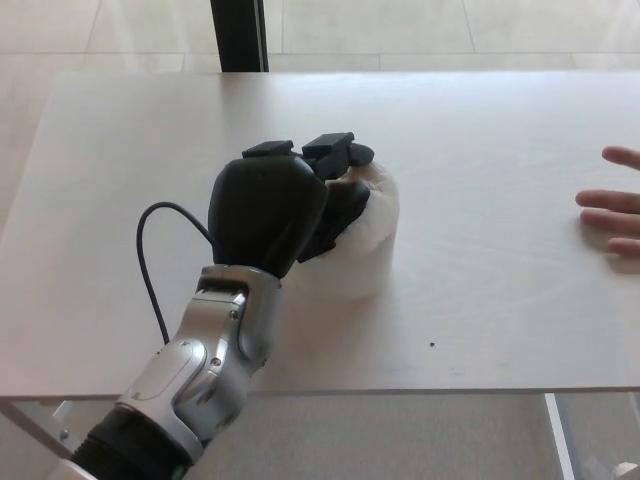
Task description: A toilet paper roll is kept in the middle of the desk infront of the robot. The robot places its left hand on the top of the toilet paper roll to hold it still and uses its right hand to tear off a piece of toilet paper from it and hands the paper to a person
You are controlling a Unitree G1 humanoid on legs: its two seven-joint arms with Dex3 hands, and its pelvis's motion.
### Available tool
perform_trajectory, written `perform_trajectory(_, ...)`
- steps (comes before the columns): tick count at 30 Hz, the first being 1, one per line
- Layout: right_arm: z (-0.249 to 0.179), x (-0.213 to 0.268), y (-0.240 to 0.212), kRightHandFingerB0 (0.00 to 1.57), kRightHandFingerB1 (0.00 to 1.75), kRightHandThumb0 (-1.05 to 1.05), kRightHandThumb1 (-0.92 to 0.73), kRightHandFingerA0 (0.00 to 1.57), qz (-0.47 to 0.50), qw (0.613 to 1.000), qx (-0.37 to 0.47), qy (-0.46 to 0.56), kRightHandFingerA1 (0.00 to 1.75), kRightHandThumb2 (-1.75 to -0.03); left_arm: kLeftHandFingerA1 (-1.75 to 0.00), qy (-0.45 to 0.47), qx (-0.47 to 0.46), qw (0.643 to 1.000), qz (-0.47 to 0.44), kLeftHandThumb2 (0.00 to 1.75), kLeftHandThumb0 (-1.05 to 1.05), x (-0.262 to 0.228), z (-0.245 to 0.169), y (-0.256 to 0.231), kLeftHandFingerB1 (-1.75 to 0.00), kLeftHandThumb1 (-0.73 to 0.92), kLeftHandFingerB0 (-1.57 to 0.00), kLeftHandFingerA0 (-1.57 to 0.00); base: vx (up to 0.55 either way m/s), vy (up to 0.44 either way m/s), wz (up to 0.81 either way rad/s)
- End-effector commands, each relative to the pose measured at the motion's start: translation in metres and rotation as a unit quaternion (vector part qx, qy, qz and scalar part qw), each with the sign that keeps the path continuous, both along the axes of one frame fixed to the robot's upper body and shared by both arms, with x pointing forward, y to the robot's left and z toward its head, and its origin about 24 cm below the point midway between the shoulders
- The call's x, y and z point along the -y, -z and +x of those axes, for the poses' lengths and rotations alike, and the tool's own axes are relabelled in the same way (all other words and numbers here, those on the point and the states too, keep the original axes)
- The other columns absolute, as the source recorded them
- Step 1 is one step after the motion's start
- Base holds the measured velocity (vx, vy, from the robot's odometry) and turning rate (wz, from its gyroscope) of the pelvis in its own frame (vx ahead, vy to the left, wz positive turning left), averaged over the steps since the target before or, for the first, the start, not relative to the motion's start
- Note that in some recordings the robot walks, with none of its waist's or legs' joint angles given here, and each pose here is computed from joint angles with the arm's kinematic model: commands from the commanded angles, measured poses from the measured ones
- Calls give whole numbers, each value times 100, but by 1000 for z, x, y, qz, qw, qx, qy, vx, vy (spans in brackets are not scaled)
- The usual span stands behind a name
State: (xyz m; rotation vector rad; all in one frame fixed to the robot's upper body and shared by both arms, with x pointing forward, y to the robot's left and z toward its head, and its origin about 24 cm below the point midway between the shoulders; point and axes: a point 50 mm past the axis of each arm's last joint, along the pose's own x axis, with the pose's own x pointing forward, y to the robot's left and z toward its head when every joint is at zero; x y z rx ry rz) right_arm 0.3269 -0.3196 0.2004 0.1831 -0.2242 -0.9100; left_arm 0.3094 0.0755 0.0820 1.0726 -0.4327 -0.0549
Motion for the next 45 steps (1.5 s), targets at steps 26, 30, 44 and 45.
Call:
perform_trajectory(26, -3, -22, 147, 75, 54, -20, -63, 85, -622, 615, -459, -156, 87, -57, -64, -20, -187, 979, 78, 65, -52, -38, -32, 79, -56, 85, -64, -71, 0, 0, 0)
perform_trajectory(30, -7, -21, 150, 79, 70, -19, -59, 84, -634, 604, -455, -165, 108, -59, -65, -16, -177, 980, 88, 66, -53, -39, -33, 78, -57, 86, -63, -72, 0, 0, 0)
perform_trajectory(44, -9, -5, 163, 60, 60, -25, -63, 70, -618, 516, -566, -180, 109, -58, -70, -26, -179, 980, 80, 65, -51, -50, -35, 75, -59, 83, -66, -71, 0, 0, 0)
perform_trajectory(45, -9, -4, 163, 57, 69, -30, -46, 76, -615, 511, -574, -180, 92, -88, -70, -25, -179, 980, 79, 65, -51, -51, -35, 75, -59, 83, -66, -72, 0, 0, 0)
